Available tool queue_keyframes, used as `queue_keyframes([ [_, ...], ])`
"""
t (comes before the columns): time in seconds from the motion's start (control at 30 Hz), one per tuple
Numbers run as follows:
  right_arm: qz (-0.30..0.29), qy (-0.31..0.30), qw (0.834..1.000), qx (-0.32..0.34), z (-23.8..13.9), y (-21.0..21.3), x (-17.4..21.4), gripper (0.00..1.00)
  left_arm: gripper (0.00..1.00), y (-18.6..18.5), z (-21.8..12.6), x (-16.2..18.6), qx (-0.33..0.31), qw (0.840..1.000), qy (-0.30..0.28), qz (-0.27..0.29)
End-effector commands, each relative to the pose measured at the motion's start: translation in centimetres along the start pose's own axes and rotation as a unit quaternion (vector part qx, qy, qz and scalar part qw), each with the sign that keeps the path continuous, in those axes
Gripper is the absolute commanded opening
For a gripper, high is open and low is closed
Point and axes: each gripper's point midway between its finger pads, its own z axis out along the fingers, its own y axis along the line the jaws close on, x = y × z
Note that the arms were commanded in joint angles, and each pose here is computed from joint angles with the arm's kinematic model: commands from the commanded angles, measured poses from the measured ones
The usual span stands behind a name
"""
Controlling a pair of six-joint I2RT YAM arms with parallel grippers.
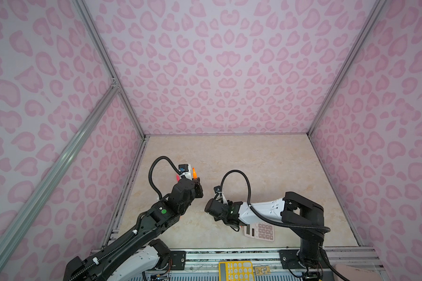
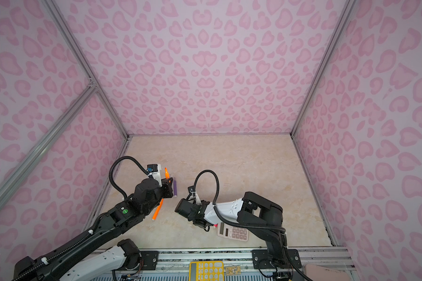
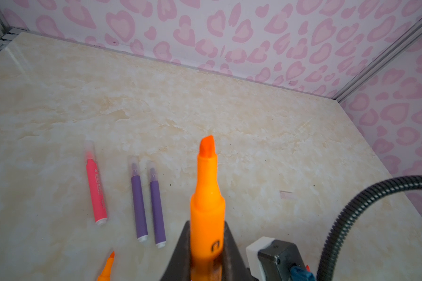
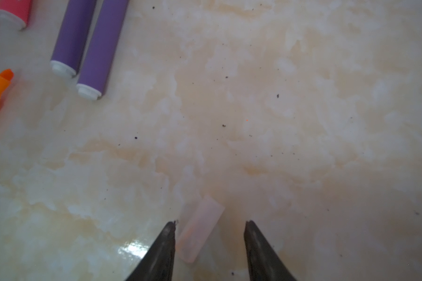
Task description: Insert the pens into the pen caps
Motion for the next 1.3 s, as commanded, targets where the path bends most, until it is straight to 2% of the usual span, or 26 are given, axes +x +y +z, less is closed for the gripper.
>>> queue_keyframes([
  [0.0, -0.002, 0.0, 1.0, 0.017, 0.3, -0.7, 0.3, 0.42, 0.03, -0.3, -0.1, -0.7, 0.004, 1.0, -0.008, -0.006],
  [0.13, 0.001, 0.002, 1.0, 0.018, 0.5, -0.7, 0.5, 0.36, 0.03, -0.4, -0.1, -0.7, 0.006, 1.0, -0.007, -0.006],
  [0.77, -0.001, 0.013, 0.999, 0.036, 1.6, -1.1, 0.1, 0.35, 0.03, -0.5, -0.2, -0.6, 0.01, 1.0, -0.005, -0.006],
  [1.27, 0.004, 0.026, 0.999, 0.032, 2.4, -0.9, 0.4, 0.28, 0.03, -0.6, -0.3, -0.8, 0.013, 1.0, -0.007, -0.007],
])
